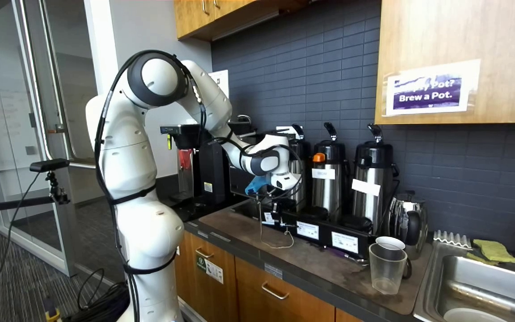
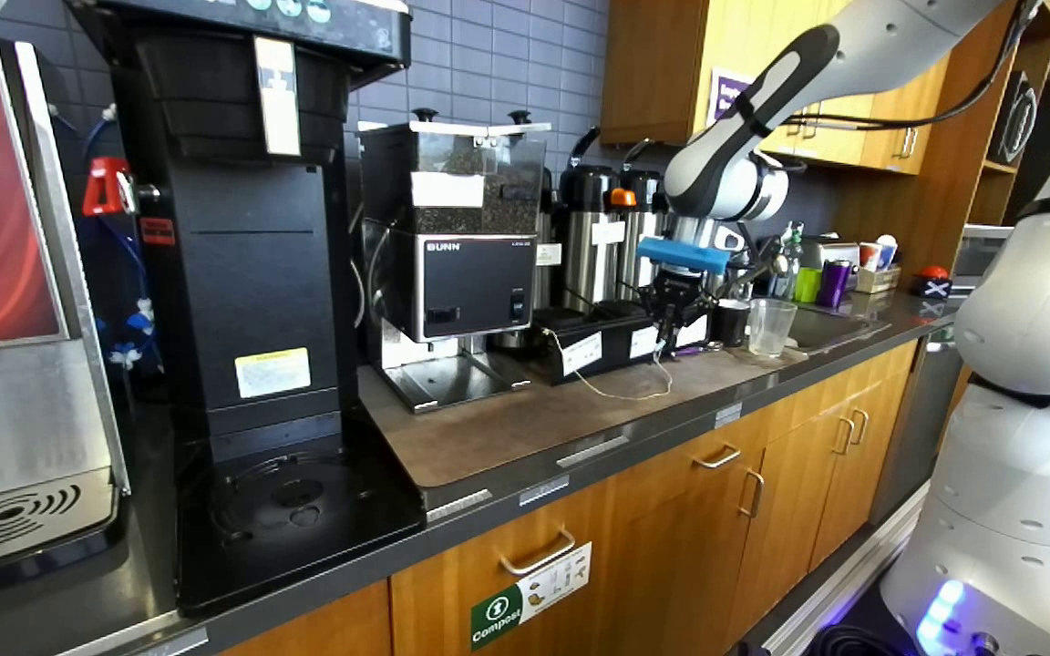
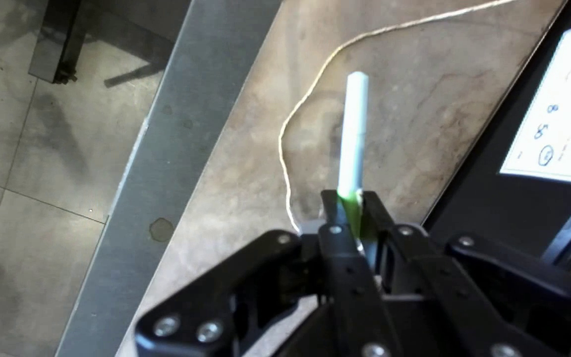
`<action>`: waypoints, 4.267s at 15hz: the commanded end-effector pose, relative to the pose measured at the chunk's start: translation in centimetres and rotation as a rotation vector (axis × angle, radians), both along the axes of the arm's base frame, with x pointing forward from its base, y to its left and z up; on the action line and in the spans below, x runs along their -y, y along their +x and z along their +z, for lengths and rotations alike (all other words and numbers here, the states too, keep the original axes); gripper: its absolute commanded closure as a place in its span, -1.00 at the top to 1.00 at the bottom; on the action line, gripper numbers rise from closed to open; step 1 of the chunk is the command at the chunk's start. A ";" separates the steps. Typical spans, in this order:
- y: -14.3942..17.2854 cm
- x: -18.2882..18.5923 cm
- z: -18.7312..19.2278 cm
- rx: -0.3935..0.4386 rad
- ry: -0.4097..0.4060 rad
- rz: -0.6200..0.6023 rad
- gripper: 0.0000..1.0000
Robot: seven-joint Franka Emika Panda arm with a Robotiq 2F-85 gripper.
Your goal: Pick up the black marker from the counter and put it in the black bowl in the middle
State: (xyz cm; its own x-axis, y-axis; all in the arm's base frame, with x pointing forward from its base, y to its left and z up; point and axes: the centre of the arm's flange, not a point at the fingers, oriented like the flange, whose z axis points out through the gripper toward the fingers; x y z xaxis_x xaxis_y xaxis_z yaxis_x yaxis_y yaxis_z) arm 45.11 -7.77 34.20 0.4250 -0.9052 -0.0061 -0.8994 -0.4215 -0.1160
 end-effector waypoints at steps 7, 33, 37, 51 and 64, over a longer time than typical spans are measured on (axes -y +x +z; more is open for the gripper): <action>-1.8 -3.6 4.9 0.021 -0.116 0.469 -0.94; 3.0 -4.1 5.6 0.459 -0.701 0.894 -0.94; 3.3 -2.8 5.6 0.485 -0.729 0.874 -0.94; 4.4 -1.8 4.9 0.592 -0.836 0.812 -0.94; 4.7 -0.5 0.5 0.638 -0.863 0.772 -0.94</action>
State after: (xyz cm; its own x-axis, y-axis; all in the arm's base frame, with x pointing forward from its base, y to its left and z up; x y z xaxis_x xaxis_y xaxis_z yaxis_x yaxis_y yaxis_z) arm 49.26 -6.39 37.57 0.5708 -0.0438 0.8199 -0.2813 -0.9486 0.1451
